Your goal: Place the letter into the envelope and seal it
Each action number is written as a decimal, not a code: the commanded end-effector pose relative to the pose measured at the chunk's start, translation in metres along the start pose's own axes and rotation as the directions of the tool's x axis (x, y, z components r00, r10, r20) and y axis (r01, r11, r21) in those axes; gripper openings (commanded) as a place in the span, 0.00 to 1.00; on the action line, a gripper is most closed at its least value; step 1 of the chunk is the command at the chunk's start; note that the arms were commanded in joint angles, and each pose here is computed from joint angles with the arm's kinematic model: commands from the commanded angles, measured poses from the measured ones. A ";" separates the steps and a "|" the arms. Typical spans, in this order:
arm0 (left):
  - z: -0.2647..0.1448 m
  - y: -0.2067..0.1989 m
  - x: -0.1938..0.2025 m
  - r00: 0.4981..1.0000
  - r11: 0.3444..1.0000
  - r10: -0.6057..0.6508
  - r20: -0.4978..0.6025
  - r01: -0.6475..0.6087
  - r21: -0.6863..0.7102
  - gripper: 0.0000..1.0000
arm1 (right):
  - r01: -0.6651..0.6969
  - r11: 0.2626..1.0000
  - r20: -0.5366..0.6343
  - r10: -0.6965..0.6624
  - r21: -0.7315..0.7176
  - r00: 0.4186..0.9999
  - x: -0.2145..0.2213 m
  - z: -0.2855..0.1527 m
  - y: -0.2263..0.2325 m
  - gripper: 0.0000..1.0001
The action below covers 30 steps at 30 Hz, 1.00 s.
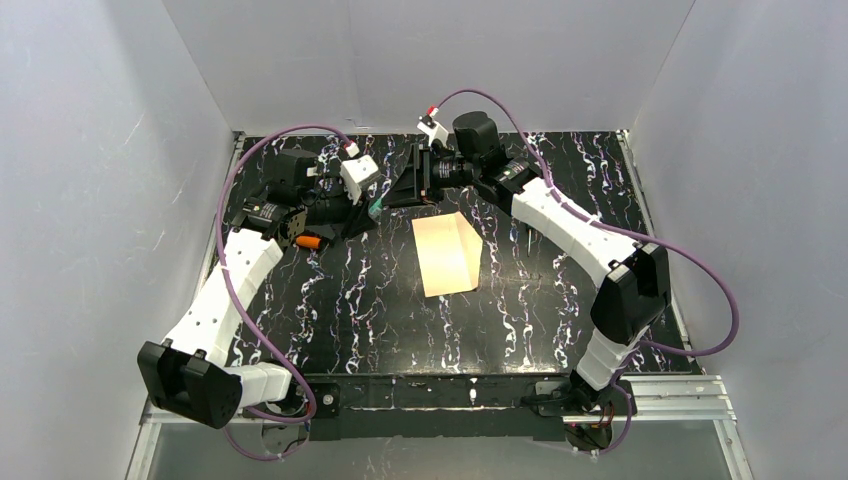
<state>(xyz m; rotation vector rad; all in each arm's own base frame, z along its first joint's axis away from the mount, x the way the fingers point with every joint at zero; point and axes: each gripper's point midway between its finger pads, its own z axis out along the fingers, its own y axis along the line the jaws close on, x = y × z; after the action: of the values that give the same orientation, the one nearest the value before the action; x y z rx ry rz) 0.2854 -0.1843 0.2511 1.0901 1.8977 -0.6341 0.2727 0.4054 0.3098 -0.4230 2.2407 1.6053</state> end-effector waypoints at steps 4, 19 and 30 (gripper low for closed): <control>-0.009 -0.010 -0.012 0.998 0.999 0.038 0.046 -0.039 0.020 0.00 | 0.057 0.997 0.036 -0.055 -0.050 0.998 -0.011 -0.006 0.021 0.50; -0.010 -0.004 -0.007 1.000 1.000 0.016 0.011 -0.016 -0.010 0.16 | 0.050 0.998 0.038 -0.049 -0.034 0.998 -0.014 -0.002 0.011 0.07; 0.010 -0.008 -0.024 0.991 0.995 -0.077 0.113 0.069 0.072 0.55 | 0.047 0.996 0.031 -0.045 -0.075 0.999 -0.008 -0.006 0.017 0.01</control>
<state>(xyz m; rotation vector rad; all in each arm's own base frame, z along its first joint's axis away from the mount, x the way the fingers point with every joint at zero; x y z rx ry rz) 0.2936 -0.1973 0.2641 0.9885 1.8609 -0.7177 0.2762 0.4073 0.3070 -0.4240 2.2246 1.6168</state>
